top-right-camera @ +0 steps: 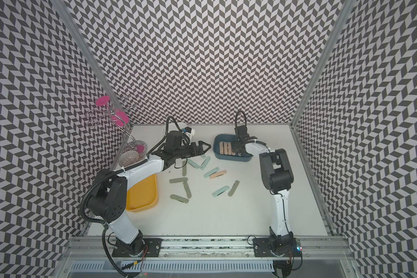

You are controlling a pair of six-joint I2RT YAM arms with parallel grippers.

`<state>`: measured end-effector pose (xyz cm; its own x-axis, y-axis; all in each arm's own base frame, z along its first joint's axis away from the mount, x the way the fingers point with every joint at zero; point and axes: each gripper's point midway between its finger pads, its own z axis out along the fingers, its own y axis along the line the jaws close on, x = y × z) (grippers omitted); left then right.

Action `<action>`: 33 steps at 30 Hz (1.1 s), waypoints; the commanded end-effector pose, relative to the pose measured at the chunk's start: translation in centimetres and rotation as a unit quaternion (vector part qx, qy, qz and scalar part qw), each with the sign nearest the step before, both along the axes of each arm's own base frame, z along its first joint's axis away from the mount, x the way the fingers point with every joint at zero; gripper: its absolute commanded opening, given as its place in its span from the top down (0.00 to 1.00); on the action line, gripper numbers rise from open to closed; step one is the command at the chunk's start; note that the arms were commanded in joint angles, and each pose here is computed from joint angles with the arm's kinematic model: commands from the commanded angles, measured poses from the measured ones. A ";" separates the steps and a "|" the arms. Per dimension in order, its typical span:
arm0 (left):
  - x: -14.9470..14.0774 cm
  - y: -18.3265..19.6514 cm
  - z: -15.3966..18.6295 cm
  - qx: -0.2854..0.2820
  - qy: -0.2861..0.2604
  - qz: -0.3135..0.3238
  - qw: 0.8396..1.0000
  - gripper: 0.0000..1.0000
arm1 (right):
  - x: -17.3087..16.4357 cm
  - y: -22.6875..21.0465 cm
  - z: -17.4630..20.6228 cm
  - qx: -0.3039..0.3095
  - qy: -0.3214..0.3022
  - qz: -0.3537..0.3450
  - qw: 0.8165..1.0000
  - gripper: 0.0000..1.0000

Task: Place the fruit knives into the storage box by color
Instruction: Place the fruit knife in the storage box.

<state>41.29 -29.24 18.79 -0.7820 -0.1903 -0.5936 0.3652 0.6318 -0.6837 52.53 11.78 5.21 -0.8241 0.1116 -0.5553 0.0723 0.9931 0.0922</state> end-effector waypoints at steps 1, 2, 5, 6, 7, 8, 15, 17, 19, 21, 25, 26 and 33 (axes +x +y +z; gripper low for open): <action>0.2 0.2 0.7 0.006 -0.010 -0.003 1.000 0.02 | 1.1 0.1 7.7 0.037 -0.072 0.001 0.997 0.40; 0.0 0.3 0.5 0.011 -0.009 -0.003 1.000 0.02 | 0.8 0.1 9.1 0.043 -0.081 0.002 0.996 0.38; -0.7 0.7 -0.5 0.022 0.000 -0.003 1.000 0.02 | -0.2 0.3 12.5 0.063 -0.107 0.008 0.992 0.34; -1.1 0.8 -1.1 0.028 0.005 -0.005 1.000 0.02 | -0.7 0.5 13.3 0.073 -0.112 0.010 0.991 0.34; -1.5 0.9 -1.5 0.032 0.008 -0.005 0.999 0.02 | -1.2 0.6 14.0 0.081 -0.118 0.013 0.990 0.34; -2.0 1.0 -2.1 0.038 0.013 -0.006 0.999 0.02 | -2.0 0.8 14.2 0.089 -0.118 0.018 0.989 0.33; -5.5 0.6 -5.9 0.074 0.042 -0.023 0.996 0.02 | -8.0 1.6 14.3 0.155 -0.121 0.042 0.980 0.30; -6.7 0.4 -7.2 0.080 0.055 -0.033 0.995 0.02 | -9.7 1.5 13.4 0.164 -0.113 0.045 0.979 0.30; -7.7 0.2 -8.5 0.081 0.070 -0.043 0.993 0.02 | -11.4 1.5 12.3 0.171 -0.105 0.049 0.979 0.29; -8.6 -0.3 -9.5 0.084 0.082 -0.052 0.992 0.02 | -12.7 1.3 11.3 0.175 -0.098 0.049 0.978 0.29; -10.1 -1.4 -10.9 0.098 0.094 -0.061 0.989 0.02 | -14.3 1.5 10.0 0.182 -0.089 0.055 0.978 0.29; -10.4 -1.7 -11.2 0.100 0.096 -0.063 0.988 0.02 | -14.5 1.5 9.7 0.183 -0.086 0.055 0.978 0.29; -11.1 -2.4 -12.9 0.113 0.106 -0.056 0.986 0.02 | -15.8 1.4 8.7 0.180 -0.076 0.057 0.979 0.29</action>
